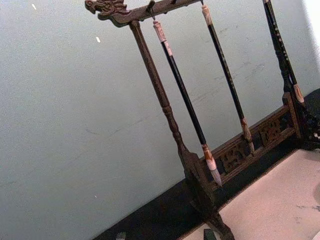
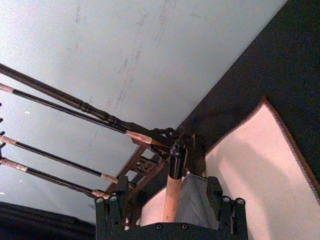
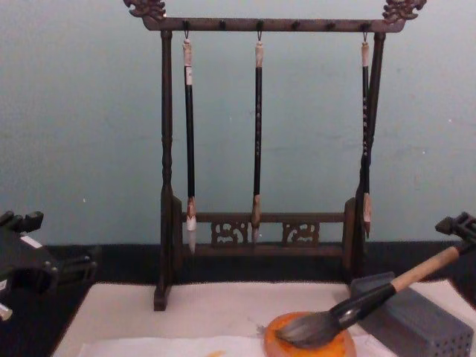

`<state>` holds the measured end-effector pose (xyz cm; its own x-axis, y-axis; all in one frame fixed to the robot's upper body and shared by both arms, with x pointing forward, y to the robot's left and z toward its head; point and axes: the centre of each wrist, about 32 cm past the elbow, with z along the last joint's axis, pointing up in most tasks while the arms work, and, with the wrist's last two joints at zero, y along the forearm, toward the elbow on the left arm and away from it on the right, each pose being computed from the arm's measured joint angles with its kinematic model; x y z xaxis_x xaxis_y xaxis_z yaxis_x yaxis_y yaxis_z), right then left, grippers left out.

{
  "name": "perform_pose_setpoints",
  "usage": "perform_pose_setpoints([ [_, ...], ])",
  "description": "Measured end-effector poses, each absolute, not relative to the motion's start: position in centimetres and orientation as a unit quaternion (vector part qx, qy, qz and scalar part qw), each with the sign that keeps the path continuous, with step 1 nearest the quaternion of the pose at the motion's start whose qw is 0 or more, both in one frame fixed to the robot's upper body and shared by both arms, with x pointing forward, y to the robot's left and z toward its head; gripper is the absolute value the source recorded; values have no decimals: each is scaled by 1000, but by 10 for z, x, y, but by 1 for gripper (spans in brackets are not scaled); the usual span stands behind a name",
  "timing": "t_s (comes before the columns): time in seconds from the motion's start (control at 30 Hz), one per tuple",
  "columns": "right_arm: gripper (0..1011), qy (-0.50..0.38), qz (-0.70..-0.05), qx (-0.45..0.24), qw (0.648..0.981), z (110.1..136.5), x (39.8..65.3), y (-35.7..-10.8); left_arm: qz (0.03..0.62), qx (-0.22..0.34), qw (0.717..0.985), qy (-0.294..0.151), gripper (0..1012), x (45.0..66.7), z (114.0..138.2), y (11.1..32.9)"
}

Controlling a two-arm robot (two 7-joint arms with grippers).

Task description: Pick up the brush from the inkstone, write on the paper, then place the brush back to its original position.

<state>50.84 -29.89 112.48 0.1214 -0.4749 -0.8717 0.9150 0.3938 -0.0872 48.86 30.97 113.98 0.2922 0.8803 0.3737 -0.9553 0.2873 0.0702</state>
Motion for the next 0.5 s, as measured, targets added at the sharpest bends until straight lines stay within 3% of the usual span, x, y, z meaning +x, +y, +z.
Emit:
perform_pose_setpoints([
  [0.17,1000,421,-510,245,709,1129,494,-298,580,141,791,-132,1001,489,1140,310],
  [0.5,1000,296,-565,182,748,1129,467,-295,580,141,791,-132,1001,489,1140,310],
])
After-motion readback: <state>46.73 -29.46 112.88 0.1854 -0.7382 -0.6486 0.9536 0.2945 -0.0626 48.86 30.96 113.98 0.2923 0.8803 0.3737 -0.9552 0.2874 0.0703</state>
